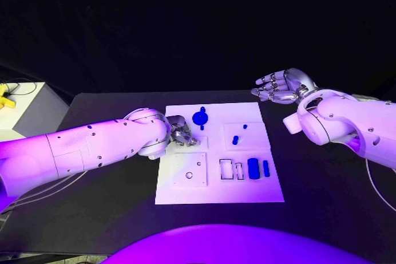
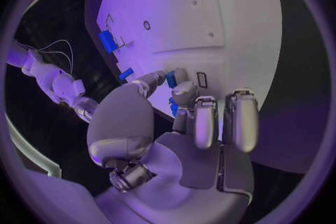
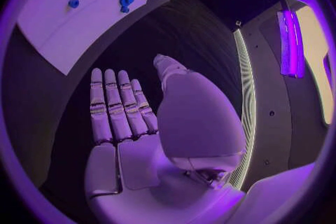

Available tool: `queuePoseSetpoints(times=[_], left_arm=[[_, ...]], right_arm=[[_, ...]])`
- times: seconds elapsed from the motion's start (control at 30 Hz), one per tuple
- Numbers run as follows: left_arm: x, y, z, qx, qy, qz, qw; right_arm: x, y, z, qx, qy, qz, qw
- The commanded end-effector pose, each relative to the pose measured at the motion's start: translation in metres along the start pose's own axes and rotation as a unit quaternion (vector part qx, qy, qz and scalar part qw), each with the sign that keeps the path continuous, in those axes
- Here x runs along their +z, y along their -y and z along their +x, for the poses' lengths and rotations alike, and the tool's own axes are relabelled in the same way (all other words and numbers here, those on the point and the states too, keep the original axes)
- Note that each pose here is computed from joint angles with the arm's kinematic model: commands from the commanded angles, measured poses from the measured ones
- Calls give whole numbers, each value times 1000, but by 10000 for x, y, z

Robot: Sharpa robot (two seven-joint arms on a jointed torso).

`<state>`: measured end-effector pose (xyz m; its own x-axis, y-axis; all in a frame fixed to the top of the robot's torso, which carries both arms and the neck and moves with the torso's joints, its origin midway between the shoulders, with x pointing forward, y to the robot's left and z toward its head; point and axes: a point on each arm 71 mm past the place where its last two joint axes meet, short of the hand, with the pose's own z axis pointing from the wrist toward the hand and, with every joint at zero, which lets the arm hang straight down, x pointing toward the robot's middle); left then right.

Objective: Assemble the parts on the task board

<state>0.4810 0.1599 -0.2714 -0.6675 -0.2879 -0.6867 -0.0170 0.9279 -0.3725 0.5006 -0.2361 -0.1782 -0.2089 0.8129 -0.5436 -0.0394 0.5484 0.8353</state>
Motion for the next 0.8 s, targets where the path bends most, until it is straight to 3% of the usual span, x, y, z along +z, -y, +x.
queuePoseSetpoints(times=[0.03, 0.53, 0.8], left_arm=[[-6, 2, 19, 5, -4, 4, 1000], [-100, 8, -14, 3, 1, 13, 1000], [-160, -16, -77, 2, 7, 15, 1000]], right_arm=[[-1, -1, 9, 0, -4, -4, 1000], [-4, 19, 6, -1, -1, -3, 1000], [-4, 32, -4, -1, 2, 0, 1000]])
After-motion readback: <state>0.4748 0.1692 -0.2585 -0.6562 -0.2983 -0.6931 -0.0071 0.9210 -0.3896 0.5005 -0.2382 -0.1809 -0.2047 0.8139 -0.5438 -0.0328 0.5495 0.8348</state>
